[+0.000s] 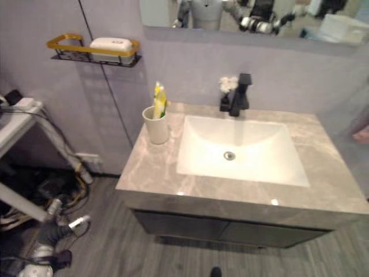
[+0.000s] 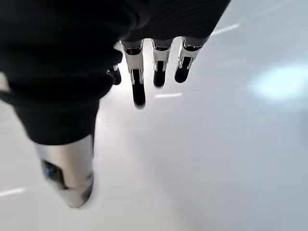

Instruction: Put brush and paste in cup on sink, flatten towel.

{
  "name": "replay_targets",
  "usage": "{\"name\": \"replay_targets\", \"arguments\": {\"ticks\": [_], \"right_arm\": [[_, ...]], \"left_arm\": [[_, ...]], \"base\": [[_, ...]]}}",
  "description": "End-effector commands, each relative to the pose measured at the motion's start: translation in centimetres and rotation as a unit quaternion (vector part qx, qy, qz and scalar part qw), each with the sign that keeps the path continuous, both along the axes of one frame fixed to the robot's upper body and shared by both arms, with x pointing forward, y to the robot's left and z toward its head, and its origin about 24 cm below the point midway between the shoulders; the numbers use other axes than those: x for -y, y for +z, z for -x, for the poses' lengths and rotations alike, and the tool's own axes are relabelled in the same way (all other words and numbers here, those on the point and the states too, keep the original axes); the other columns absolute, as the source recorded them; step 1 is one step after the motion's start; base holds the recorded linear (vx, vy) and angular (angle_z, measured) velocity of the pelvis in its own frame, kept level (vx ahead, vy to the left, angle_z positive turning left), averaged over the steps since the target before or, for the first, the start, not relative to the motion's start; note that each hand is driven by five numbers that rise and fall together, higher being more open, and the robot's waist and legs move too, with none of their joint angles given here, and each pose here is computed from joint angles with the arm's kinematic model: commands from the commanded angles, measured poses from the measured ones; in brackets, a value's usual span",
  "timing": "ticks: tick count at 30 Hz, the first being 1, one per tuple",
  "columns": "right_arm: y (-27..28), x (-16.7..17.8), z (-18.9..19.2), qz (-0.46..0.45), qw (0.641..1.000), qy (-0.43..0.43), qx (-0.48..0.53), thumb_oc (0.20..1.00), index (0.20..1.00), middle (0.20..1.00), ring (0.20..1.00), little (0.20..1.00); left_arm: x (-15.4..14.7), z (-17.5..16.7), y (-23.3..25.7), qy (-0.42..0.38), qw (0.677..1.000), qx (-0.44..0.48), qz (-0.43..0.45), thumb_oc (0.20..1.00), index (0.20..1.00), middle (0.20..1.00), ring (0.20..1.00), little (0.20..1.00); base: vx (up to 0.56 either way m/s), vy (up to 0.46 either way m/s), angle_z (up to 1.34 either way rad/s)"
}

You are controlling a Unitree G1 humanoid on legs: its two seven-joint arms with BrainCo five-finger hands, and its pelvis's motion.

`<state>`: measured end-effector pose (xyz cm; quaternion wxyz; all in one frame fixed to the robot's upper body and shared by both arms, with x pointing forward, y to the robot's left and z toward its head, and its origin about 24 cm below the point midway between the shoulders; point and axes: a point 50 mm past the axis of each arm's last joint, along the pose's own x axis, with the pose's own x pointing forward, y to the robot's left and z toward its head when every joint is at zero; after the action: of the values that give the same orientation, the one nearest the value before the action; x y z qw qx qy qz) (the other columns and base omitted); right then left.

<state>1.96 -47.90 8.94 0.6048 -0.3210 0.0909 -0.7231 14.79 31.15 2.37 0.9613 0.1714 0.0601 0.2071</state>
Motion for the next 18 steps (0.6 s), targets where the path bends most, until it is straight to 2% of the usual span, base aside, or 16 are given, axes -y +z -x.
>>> {"name": "replay_targets", "arguments": {"ticks": [1, 6, 10, 11, 12, 13, 14, 15, 16, 18], "right_arm": [[-0.2, 0.6, -1.5, -0.024, 0.997, 0.000, 0.076, 1.000, 1.000, 1.000, 1.000, 1.000], [-10.8, -2.8, 0.0, -0.267, 0.962, -0.005, 0.054, 1.000, 1.000, 1.000, 1.000, 1.000], [-18.6, -9.0, 2.2, -0.476, 0.879, -0.019, 0.007, 1.000, 1.000, 1.000, 1.000, 1.000], [-20.5, -11.4, 2.7, -0.531, 0.846, -0.003, -0.051, 1.000, 1.000, 1.000, 1.000, 1.000], [-21.1, -12.3, 2.3, -0.552, 0.830, 0.019, -0.073, 1.000, 1.000, 1.000, 1.000, 1.000], [-22.1, -13.9, 1.7, -0.567, 0.804, 0.073, -0.163, 1.000, 1.000, 1.000, 1.000, 1.000], [-22.1, -14.0, 1.6, -0.567, 0.803, 0.075, -0.165, 1.000, 1.000, 1.000, 1.000, 1.000], [-22.8, -15.5, -0.2, -0.555, 0.757, 0.184, -0.292, 1.000, 1.000, 1.000, 1.000, 1.000], [-23.4, -17.0, -1.5, -0.537, 0.718, 0.254, -0.364, 1.000, 1.000, 1.000, 1.000, 1.000], [-23.2, -18.3, -4.3, -0.485, 0.685, 0.356, -0.410, 1.000, 1.000, 1.000, 1.000, 1.000]], "left_arm": [[-0.5, -1.9, 4.1, 0.005, 0.993, 0.116, -0.019, 1.000, 1.000, 1.000, 1.000, 1.000], [0.7, -3.7, 7.6, -0.033, 0.978, 0.200, -0.037, 1.000, 1.000, 1.000, 1.000, 1.000], [2.1, -4.4, 9.7, -0.088, 0.964, 0.248, -0.028, 1.000, 1.000, 1.000, 1.000, 1.000], [2.6, -4.5, 9.6, -0.103, 0.963, 0.250, -0.011, 1.000, 1.000, 1.000, 1.000, 1.000], [2.8, -4.6, 9.5, -0.109, 0.963, 0.246, -0.004, 1.000, 1.000, 1.000, 1.000, 1.000], [3.2, -4.5, 9.6, -0.122, 0.960, 0.252, 0.009, 1.000, 1.000, 1.000, 1.000, 1.000], [3.1, -4.5, 9.7, -0.121, 0.960, 0.252, 0.008, 1.000, 1.000, 1.000, 1.000, 1.000], [3.9, -4.3, 9.9, -0.151, 0.956, 0.252, 0.016, 1.000, 1.000, 1.000, 1.000, 1.000], [4.0, -4.0, 9.9, -0.164, 0.956, 0.242, 0.008, 1.000, 1.000, 1.000, 1.000, 1.000], [4.2, -3.4, 9.8, -0.178, 0.957, 0.229, 0.010, 1.000, 1.000, 1.000, 1.000, 1.000]], "base": [[0.00, -0.021, -0.13], [-0.03, -0.031, -0.05], [-0.01, -0.067, 0.00], [-0.01, -0.071, 0.00], [0.01, -0.078, 0.00], [-0.02, -0.048, 0.00], [0.00, -0.092, -0.01], [-0.04, -0.098, 0.00], [-0.02, -0.124, 0.03], [-0.05, -0.090, 0.06]]}}
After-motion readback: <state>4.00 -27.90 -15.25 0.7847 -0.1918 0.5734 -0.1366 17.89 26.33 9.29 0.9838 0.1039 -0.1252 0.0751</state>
